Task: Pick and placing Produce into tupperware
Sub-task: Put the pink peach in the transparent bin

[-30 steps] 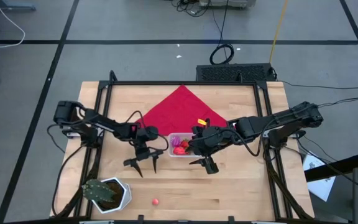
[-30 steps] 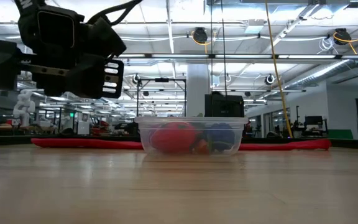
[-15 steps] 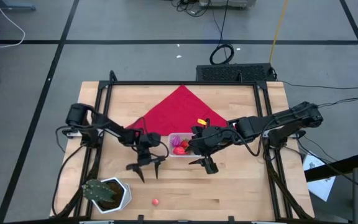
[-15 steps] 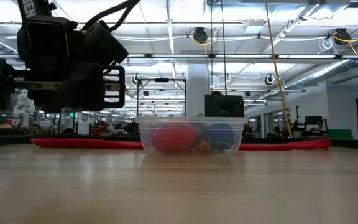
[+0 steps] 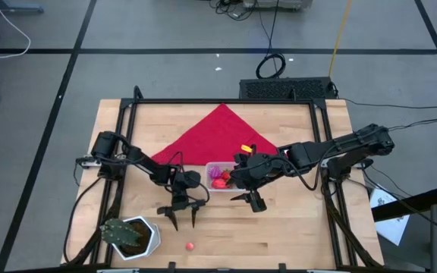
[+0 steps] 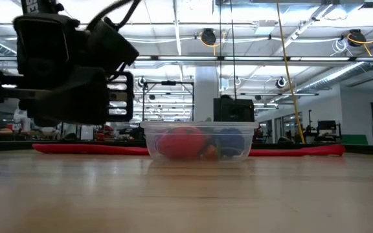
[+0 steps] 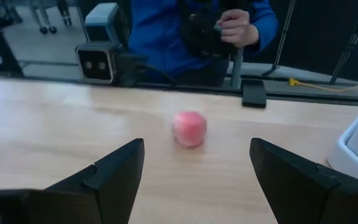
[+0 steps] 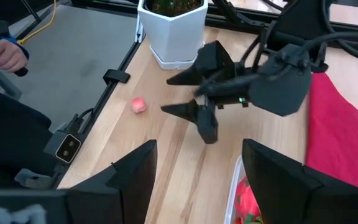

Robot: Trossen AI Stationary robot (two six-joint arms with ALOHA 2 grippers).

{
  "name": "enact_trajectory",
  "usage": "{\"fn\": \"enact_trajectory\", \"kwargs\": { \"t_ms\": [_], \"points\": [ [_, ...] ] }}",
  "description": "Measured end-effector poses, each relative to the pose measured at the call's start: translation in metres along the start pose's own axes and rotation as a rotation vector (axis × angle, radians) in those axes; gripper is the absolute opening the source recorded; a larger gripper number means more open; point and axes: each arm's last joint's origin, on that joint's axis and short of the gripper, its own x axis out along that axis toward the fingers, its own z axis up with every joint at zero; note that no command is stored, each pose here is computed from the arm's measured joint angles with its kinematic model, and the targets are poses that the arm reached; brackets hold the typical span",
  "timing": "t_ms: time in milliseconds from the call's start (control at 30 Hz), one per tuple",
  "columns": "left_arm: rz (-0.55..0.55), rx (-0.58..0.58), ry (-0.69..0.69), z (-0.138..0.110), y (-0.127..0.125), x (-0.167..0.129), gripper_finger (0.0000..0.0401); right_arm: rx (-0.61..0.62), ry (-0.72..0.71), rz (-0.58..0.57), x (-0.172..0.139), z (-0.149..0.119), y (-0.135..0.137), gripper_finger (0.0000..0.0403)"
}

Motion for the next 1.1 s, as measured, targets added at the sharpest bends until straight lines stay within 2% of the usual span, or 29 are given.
{"fn": "enact_trajectory", "kwargs": {
  "t_ms": [400, 700, 1000, 1100],
  "points": [
    [-0.033, 0.097, 0.001, 0.005, -0.005, 0.014, 0.0296, 0.000, -0.003, 0.000, 0.000, 0.000, 0.000, 0.0228],
    [-0.019, 0.094, 0.002, 0.003, -0.003, 0.011, 0.0296, 0.000, -0.007, 0.000, 0.000, 0.001, 0.000, 0.0228],
    [-0.049, 0.027, -0.009, -0.012, 0.020, 0.027, 0.0296, -0.001, -0.015, 0.000, 0.000, 0.001, 0.000, 0.0228],
    [-0.063, 0.015, -0.016, -0.012, 0.021, 0.028, 0.0296, -0.001, -0.012, 0.000, 0.000, 0.001, 0.000, 0.0228]
  ]
}}
